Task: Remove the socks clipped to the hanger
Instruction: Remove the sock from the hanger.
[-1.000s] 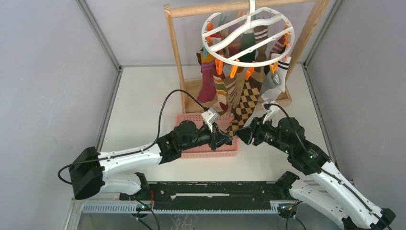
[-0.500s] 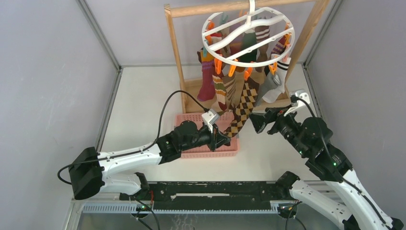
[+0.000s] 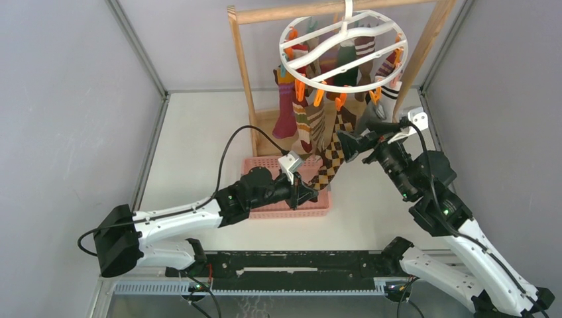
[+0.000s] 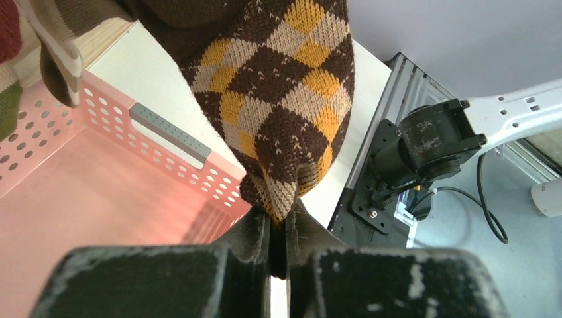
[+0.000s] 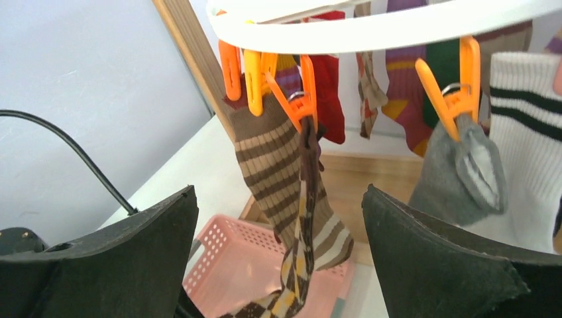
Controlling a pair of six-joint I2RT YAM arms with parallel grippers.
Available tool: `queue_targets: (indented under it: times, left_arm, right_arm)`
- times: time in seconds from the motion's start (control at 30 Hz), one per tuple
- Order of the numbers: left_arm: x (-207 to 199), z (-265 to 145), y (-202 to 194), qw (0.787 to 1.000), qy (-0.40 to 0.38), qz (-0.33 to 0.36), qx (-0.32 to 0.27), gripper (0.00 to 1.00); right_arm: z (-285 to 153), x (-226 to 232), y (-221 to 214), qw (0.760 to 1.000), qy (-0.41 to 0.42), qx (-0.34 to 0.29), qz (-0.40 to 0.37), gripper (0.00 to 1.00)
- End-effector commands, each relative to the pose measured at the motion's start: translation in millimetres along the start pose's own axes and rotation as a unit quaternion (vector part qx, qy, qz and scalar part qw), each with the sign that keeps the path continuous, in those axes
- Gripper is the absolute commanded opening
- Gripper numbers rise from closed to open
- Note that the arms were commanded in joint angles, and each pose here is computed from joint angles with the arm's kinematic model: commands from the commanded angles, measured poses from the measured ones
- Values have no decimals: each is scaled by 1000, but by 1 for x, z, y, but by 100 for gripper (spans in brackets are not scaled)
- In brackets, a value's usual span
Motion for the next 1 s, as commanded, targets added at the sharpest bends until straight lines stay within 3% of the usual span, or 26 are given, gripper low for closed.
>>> queue_targets:
  times: [0.0, 0.1, 0.47, 0.97]
  left_arm:
    - [-10, -5, 45, 998, -11, 20, -59, 4]
    - [-10, -6, 44, 998, -10, 21, -58, 4]
    - [-10, -11, 45, 998, -9, 23, -61, 4]
    - [-10, -12, 43, 998, -8, 22, -58, 4]
  right_arm:
    - [13, 18, 39, 996, 36, -80, -9, 100]
    - [23, 22, 44, 995, 43, -94, -11, 99]
    - [54, 23, 51, 994, 31, -101, -42, 80]
    - [75, 2, 59, 994, 27, -96, -42, 66]
Point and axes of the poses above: each gripper's point midway between its finger pads, its own z axis out along the fingers, its own x axis along the line the jaws close on, y = z × x, the point moved 3 cm from there along -z, back along the fingers, and after that the axes turned 9 degrees about z, right-handed, at the moved point
